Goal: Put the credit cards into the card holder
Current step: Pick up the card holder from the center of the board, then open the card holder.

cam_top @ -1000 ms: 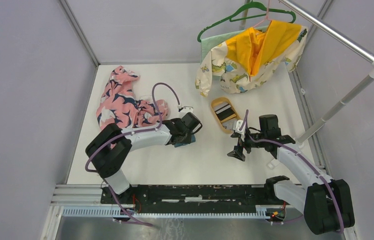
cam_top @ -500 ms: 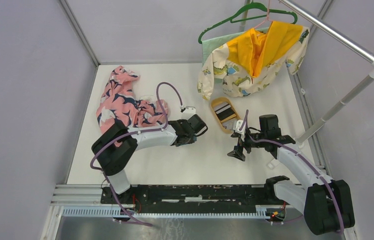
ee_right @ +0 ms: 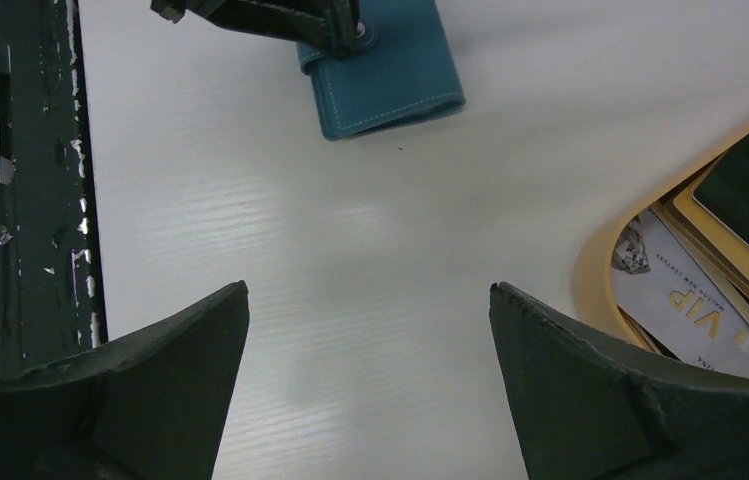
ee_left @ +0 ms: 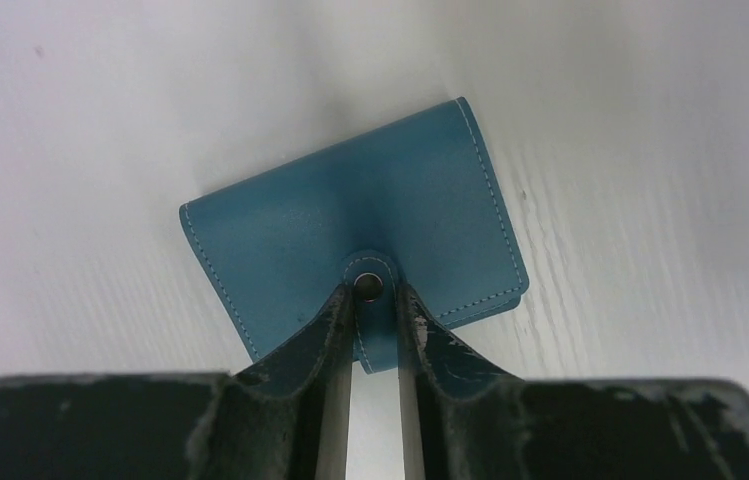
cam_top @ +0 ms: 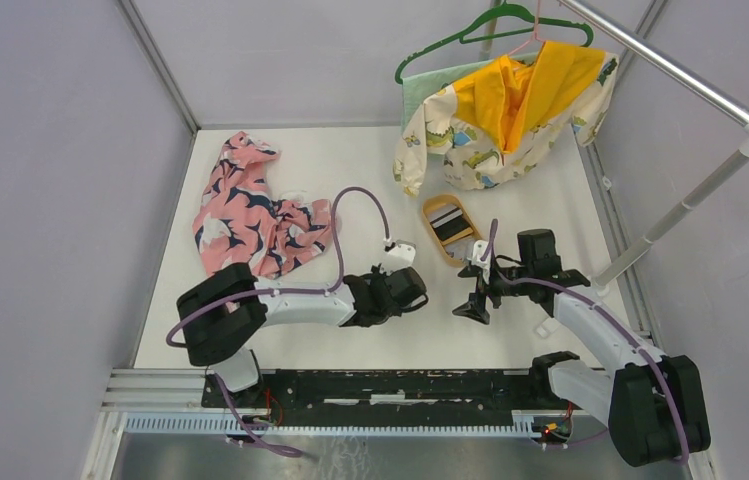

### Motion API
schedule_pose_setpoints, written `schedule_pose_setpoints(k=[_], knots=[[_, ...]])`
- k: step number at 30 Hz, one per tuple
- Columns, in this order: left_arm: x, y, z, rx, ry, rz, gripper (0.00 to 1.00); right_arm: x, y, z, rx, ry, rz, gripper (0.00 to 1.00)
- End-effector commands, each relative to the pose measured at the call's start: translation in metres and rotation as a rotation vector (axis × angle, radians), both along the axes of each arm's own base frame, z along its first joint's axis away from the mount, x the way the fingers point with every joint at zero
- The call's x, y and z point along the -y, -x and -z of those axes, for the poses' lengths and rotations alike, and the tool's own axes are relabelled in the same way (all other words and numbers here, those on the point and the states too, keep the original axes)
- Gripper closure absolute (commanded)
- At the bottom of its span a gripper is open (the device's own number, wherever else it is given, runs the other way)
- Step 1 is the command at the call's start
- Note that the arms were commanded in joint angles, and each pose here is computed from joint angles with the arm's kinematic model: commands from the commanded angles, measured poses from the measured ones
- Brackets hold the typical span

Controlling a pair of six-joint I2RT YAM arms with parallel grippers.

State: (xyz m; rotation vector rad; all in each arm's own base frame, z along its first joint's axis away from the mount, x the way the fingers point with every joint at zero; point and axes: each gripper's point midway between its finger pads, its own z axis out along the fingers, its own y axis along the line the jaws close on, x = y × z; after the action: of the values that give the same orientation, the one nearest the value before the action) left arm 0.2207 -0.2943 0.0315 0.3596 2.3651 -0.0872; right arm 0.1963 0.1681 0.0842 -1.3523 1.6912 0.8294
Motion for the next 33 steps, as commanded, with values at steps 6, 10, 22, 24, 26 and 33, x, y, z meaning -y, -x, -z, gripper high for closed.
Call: schedule_pose_setpoints(k=[6,10,22,24,26,33], knots=[[0.043,0.009,-0.037,0.228,0.196,0.170,0.98,-0.016,-0.006,-0.005,-0.053,-0.125,0.050,0.05],[0.066,0.019,-0.052,0.304,0.235,0.266,0.98,-0.021,-0.020,0.004,-0.140,-0.145,0.153,0.05],[0.093,0.041,-0.057,0.395,0.297,0.367,0.98,-0.028,-0.021,0.028,-0.423,-0.143,0.265,0.13],[0.097,0.044,-0.057,0.401,0.304,0.379,0.98,-0.031,-0.017,0.026,-0.453,-0.166,0.252,0.20],[0.099,0.045,-0.057,0.408,0.313,0.386,0.98,-0.033,-0.014,0.025,-0.478,-0.182,0.236,0.26],[0.100,0.049,-0.055,0.421,0.336,0.398,0.98,-0.035,-0.013,0.021,-0.494,-0.191,0.219,0.82]])
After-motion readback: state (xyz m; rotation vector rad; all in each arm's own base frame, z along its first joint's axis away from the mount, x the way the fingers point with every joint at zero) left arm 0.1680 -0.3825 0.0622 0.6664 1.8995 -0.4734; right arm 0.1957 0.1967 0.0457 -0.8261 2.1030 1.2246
